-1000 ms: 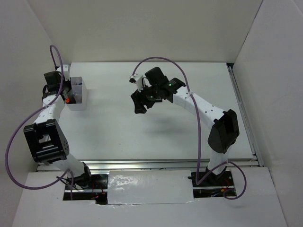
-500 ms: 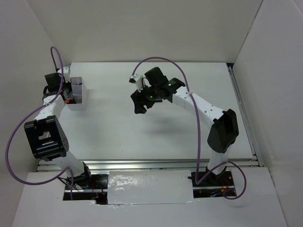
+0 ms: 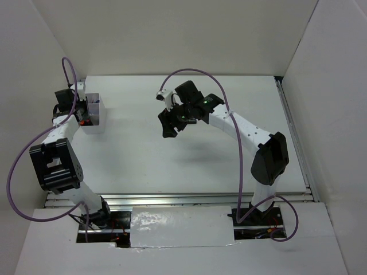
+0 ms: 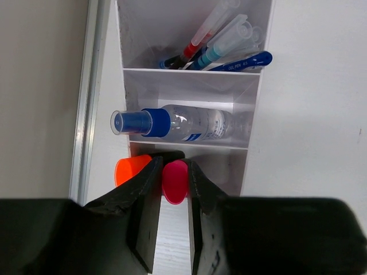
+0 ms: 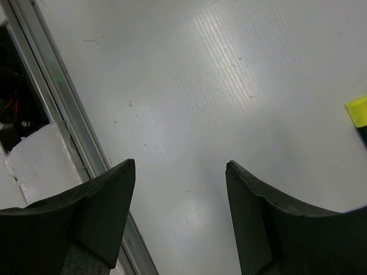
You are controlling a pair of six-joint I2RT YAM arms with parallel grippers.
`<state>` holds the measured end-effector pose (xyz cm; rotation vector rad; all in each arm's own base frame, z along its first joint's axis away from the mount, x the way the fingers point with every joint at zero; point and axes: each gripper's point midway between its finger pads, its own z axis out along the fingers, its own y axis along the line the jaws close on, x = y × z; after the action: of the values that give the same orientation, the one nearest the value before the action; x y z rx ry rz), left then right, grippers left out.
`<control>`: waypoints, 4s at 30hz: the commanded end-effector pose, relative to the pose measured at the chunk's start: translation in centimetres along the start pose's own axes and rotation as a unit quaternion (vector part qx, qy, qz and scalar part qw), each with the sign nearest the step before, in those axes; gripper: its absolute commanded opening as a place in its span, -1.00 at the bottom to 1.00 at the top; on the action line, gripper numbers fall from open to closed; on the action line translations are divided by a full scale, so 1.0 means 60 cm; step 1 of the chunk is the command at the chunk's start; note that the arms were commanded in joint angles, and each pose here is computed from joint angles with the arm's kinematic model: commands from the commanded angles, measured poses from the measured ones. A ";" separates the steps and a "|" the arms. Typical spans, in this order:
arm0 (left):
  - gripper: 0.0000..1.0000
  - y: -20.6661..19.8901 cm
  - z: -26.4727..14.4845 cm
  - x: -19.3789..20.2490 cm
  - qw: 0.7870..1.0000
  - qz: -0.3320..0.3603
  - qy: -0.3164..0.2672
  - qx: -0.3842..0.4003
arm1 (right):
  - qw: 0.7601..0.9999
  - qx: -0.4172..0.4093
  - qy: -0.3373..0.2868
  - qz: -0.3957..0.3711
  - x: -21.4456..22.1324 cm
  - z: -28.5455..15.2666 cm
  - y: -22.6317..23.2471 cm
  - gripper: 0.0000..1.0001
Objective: Sort the stationery into containers
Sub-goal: Place the stationery into the container, then grab a piece of stationery with the right arm, then pass the stationery from the right arm to the left
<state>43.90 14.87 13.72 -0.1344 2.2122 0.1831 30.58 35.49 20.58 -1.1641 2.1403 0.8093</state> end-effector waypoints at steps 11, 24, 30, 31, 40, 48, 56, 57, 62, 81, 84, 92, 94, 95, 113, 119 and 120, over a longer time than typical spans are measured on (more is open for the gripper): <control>-0.18 0.009 0.013 -0.007 1.000 -0.009 -0.008 -0.001 | 1.000 -0.005 -0.016 -0.007 -0.025 -0.007 0.001 0.42; -0.12 0.007 -0.011 -0.051 0.999 -0.018 -0.037 0.006 | 1.000 -0.003 -0.017 -0.007 -0.025 -0.007 -0.001 0.42; 0.27 -0.001 -0.071 -0.130 0.994 -0.034 -0.098 0.039 | 1.000 0.006 -0.013 -0.018 -0.023 -0.009 -0.010 0.43; 0.29 -0.006 -0.087 -0.146 0.992 -0.035 -0.112 0.049 | 1.000 0.007 -0.012 -0.018 -0.022 -0.009 -0.014 0.43; 0.31 -0.055 -0.172 -0.202 0.978 -0.030 -0.160 0.131 | 0.996 0.065 0.018 -0.057 0.003 -0.005 -0.104 0.43; 0.32 -0.139 -0.221 -0.154 0.953 0.010 -0.134 0.271 | 0.972 0.126 0.135 -0.148 0.068 0.014 -0.253 0.46; 0.33 -0.172 -0.237 -0.120 0.939 -0.006 -0.108 0.326 | 0.965 0.137 0.165 -0.148 0.103 0.065 -0.355 0.59; 0.33 -0.173 -0.236 -0.117 0.939 -0.007 -0.106 0.326 | 0.966 0.139 0.159 -0.147 0.097 0.067 -0.362 0.60; 0.33 -0.175 -0.236 -0.111 0.939 -0.011 -0.101 0.328 | 0.972 0.110 0.154 -0.140 0.105 0.096 -0.376 0.62; 0.33 -0.178 -0.235 -0.109 0.938 -0.032 -0.087 0.335 | 0.956 0.048 0.245 -0.153 0.204 0.150 -0.349 -0.02; 0.32 -0.178 -0.241 -0.110 0.938 -0.032 -0.089 0.332 | 0.953 0.041 0.253 -0.164 0.208 0.154 -0.337 -0.14; 0.29 -0.209 -0.281 -0.100 0.918 -0.073 -0.115 0.373 | 0.964 0.080 0.186 -0.170 0.123 0.110 -0.297 -0.93; 0.30 -0.220 -0.294 -0.099 0.908 -0.105 -0.119 0.387 | 0.974 0.085 0.134 -0.161 0.070 0.078 -0.256 -1.00; 0.30 -0.226 -0.302 -0.097 0.902 -0.115 -0.118 0.399 | 0.977 0.092 0.101 -0.163 0.040 0.068 -0.245 -1.00; 0.37 -0.323 -0.339 -0.060 0.851 -0.203 -0.021 0.484 | 0.982 -0.008 -0.057 -0.178 -0.094 0.040 0.071 -1.00; 0.40 -0.352 -0.339 -0.040 0.852 -0.183 0.000 0.491 | 0.982 -0.008 -0.054 -0.181 -0.098 0.057 0.079 -1.00; 0.40 -0.355 -0.341 -0.039 0.851 -0.181 0.001 0.493 | 0.982 -0.009 -0.053 -0.182 -0.098 0.058 0.080 -1.00</control>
<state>32.96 -8.97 24.15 -0.0674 2.0187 -1.1637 29.18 41.91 22.02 -1.4673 1.8132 0.6998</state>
